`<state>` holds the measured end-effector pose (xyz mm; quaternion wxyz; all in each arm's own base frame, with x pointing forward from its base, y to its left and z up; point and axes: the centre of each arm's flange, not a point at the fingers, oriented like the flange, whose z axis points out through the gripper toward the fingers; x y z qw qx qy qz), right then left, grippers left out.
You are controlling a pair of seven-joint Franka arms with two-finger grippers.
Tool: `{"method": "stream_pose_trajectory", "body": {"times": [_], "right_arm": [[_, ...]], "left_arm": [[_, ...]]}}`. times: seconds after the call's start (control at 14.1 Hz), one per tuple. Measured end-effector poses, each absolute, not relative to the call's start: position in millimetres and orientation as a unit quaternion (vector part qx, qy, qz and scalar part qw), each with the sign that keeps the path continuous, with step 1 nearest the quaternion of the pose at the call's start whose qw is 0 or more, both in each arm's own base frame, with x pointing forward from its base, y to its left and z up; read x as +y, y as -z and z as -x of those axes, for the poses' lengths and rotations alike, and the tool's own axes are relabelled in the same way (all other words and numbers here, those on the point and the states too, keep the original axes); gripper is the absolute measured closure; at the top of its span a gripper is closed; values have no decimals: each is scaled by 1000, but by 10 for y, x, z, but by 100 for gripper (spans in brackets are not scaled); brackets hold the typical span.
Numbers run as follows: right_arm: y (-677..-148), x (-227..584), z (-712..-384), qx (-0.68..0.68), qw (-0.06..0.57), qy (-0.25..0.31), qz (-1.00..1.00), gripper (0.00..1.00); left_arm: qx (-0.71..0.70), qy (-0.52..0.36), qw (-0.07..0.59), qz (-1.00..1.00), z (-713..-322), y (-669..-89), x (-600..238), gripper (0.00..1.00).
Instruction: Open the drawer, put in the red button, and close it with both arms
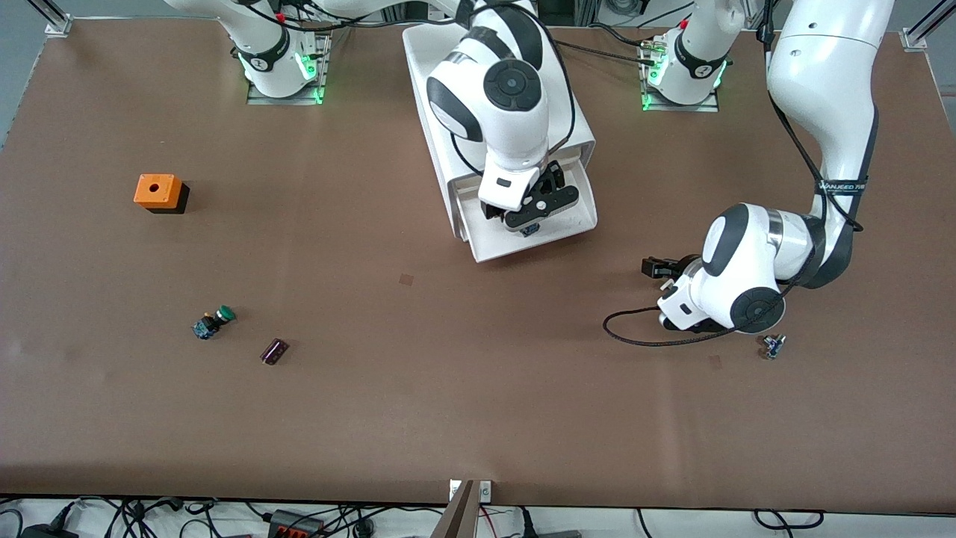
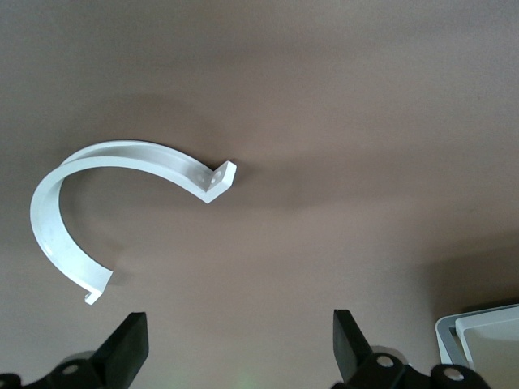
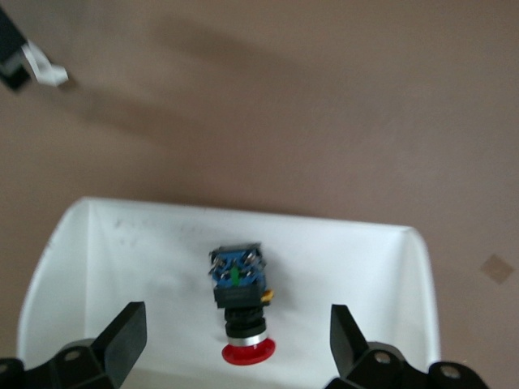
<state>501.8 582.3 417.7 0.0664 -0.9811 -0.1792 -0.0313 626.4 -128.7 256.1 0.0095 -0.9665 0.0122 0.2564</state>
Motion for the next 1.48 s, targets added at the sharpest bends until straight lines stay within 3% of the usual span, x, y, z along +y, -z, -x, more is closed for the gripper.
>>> {"method": "stream_pose_trajectory", "body": {"times": [0.28,0.78,1.13,1.48], "right_arm": [[-4743,4828,-5844,-98,64,54,992,0],[-4392,2985,-6729,-54,-33,-15,998,0],[-4050,2241,-6921,-46,-55,-50,996,0],[-4034,1797,-6969,-21,-53,-42,998,0]], "left_arm": [[-35,-232,-12,972,-6317,-2608,-1499,0],[-106,-133,-27,985,-6142,-2737,-2931,0],[-128,-150,-39,980,-5793,-2723,-3567,0],[-117,-184,-36,975,-5388,-2618,-3947,0]]}}
